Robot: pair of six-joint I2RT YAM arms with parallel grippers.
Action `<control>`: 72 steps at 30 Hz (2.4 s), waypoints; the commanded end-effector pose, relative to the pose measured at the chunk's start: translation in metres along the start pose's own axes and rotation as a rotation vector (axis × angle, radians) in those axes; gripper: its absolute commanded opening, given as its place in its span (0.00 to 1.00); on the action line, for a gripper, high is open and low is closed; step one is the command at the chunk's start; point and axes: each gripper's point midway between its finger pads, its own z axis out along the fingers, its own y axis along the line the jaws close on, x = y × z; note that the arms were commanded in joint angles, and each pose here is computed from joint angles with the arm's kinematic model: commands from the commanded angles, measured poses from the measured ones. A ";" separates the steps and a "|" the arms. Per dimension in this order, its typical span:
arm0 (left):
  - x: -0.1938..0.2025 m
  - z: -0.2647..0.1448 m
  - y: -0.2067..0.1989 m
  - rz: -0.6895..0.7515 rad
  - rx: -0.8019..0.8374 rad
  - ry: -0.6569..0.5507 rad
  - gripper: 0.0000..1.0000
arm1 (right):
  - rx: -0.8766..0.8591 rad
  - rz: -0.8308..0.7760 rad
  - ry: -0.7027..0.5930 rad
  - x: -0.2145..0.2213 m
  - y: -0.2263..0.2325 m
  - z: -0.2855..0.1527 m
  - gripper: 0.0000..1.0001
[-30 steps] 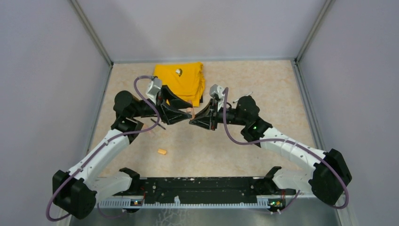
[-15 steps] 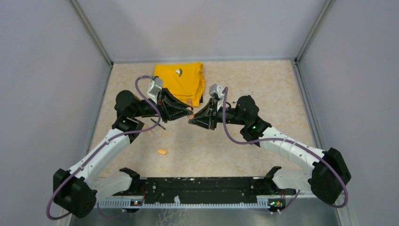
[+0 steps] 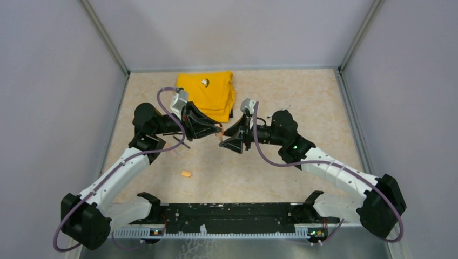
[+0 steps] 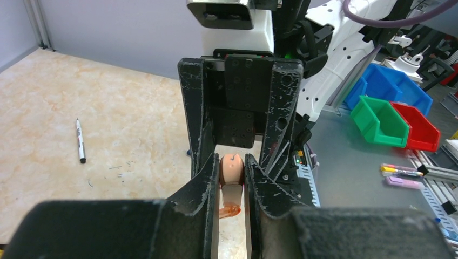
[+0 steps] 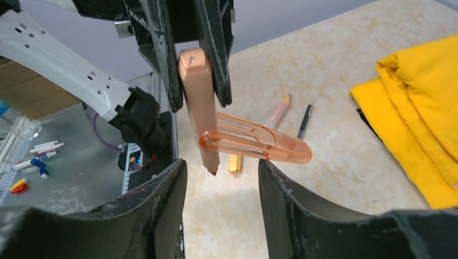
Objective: Insert the pens into the pen caps
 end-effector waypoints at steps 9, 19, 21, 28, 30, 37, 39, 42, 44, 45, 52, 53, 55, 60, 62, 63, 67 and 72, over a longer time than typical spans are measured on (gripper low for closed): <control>-0.005 0.003 0.002 0.052 0.012 0.003 0.00 | 0.088 -0.243 -0.046 -0.027 0.014 -0.043 0.56; 0.000 0.000 -0.009 0.065 0.064 0.019 0.00 | 0.009 -0.278 -0.211 -0.040 0.024 -0.035 0.61; 0.000 0.000 -0.011 0.070 0.070 0.019 0.00 | -0.006 -0.278 -0.222 -0.037 0.022 -0.031 0.63; 0.001 -0.002 -0.015 0.074 0.085 0.023 0.00 | -0.063 -0.297 -0.288 -0.025 0.022 -0.023 0.63; 0.001 -0.002 -0.016 0.074 0.086 0.024 0.00 | -0.073 -0.279 -0.281 -0.021 0.021 -0.020 0.63; 0.001 -0.002 -0.018 0.074 0.094 0.025 0.00 | -0.081 -0.255 -0.262 -0.010 0.013 -0.010 0.61; 0.001 -0.002 -0.018 0.074 0.094 0.024 0.00 | -0.081 -0.254 -0.254 -0.007 0.011 -0.008 0.61; 0.002 -0.002 -0.017 0.073 0.095 0.026 0.00 | -0.090 -0.248 -0.240 -0.001 0.011 -0.006 0.59; 0.001 -0.002 -0.018 0.074 0.095 0.025 0.00 | -0.099 -0.244 -0.230 0.002 0.011 -0.004 0.56; 0.001 -0.002 -0.018 0.074 0.094 0.024 0.00 | -0.103 -0.241 -0.225 0.004 0.011 -0.004 0.54; 0.002 -0.002 -0.017 0.070 0.093 0.025 0.00 | -0.121 -0.213 -0.194 0.014 0.009 0.002 0.41; 0.001 -0.002 -0.017 0.072 0.093 0.024 0.00 | -0.124 -0.211 -0.192 0.015 0.009 0.003 0.40; 0.002 -0.002 -0.017 0.072 0.093 0.025 0.00 | -0.130 -0.207 -0.183 0.017 0.009 0.004 0.38; 0.001 -0.003 -0.017 0.075 0.090 0.022 0.00 | -0.142 -0.197 -0.167 0.021 0.010 0.005 0.34; 0.001 -0.002 -0.017 0.074 0.090 0.022 0.00 | -0.142 -0.195 -0.164 0.022 0.010 0.004 0.32; 0.001 -0.003 -0.016 0.072 0.087 0.022 0.00 | -0.143 -0.195 -0.163 0.022 0.010 0.004 0.30; 0.001 -0.002 -0.016 0.074 0.084 0.021 0.00 | -0.145 -0.194 -0.165 0.022 0.010 0.004 0.21; 0.000 -0.003 -0.011 0.088 0.048 0.010 0.00 | -0.154 -0.178 -0.165 0.020 0.012 0.005 0.00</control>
